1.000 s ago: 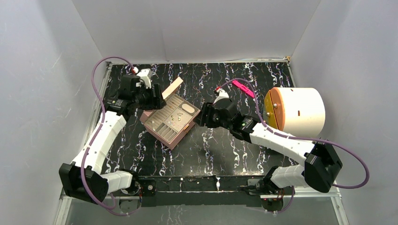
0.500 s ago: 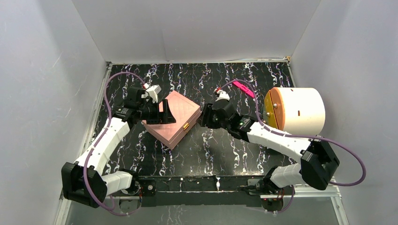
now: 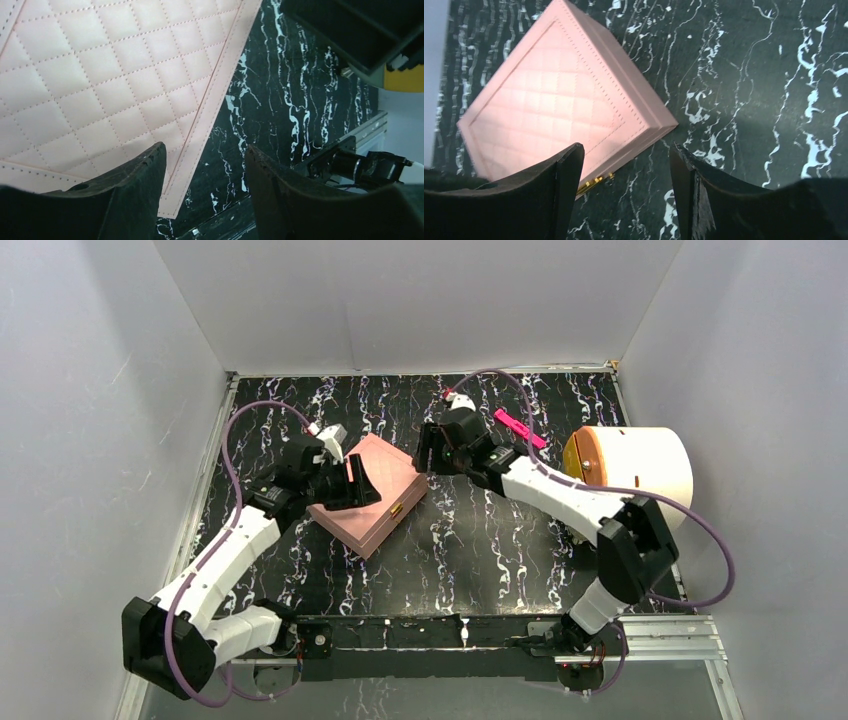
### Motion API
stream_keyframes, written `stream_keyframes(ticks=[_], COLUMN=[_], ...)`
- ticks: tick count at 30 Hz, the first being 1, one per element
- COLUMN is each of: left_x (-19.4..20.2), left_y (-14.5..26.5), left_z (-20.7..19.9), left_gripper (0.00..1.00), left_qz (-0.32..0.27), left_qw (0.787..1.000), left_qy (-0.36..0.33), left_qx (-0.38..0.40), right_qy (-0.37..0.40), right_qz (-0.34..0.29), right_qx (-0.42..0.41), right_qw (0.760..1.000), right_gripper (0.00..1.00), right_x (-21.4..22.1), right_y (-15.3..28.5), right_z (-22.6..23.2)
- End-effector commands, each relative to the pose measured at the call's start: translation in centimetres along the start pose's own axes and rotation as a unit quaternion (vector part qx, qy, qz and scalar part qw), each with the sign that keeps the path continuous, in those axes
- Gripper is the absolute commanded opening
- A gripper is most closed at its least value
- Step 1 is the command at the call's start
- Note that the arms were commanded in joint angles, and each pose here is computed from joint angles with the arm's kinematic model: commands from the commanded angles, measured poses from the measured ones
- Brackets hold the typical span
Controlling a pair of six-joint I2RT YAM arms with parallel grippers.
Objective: Organize the mixed jewelry
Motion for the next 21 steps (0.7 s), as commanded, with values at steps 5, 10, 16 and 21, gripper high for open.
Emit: stream_keyframes(ticks=[5, 10, 16, 21], left_x=[1.6, 2.8, 5.3, 6.9], left_y=[0.8, 1.1, 0.9, 0.6], left_z=[3.4, 4.9, 6.1, 7.9], left_gripper=[0.55, 0.55, 0.52, 0.52], left_qz=[-0.003, 0.024, 0.08, 0.094], left_qw=[0.992, 0.987, 0.977, 0.968], left_qy=[-0.005, -0.015, -0.037, -0.037], left_qx=[-0.123, -0.161, -0.196, -0.23], right_qy=[0.062, 0.056, 0.052, 0.046], right_qz=[0.028, 0.055, 0.15, 0.179], right_qx=[0.011, 0.008, 0.041, 0.044], right_qw=[0.998, 0.997, 0.986, 0.982], right_gripper=[0.71, 0.68, 0.65, 0.64], right_x=[-1.1, -0.2, 4.6, 7.2], right_y=[-2.8, -3.5, -3.4, -3.2], right_z=[-0.1, -0.2, -2.3, -3.6])
Point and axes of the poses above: each gripper's point midway between its finger pads, its own y axis back along the fingers, its own z axis along the line the jaws close on, x = y × z, the point moved 2 cm from there along y, back along the fingers, and after that the axes turned 9 degrees about y, right-handed, at the moved point
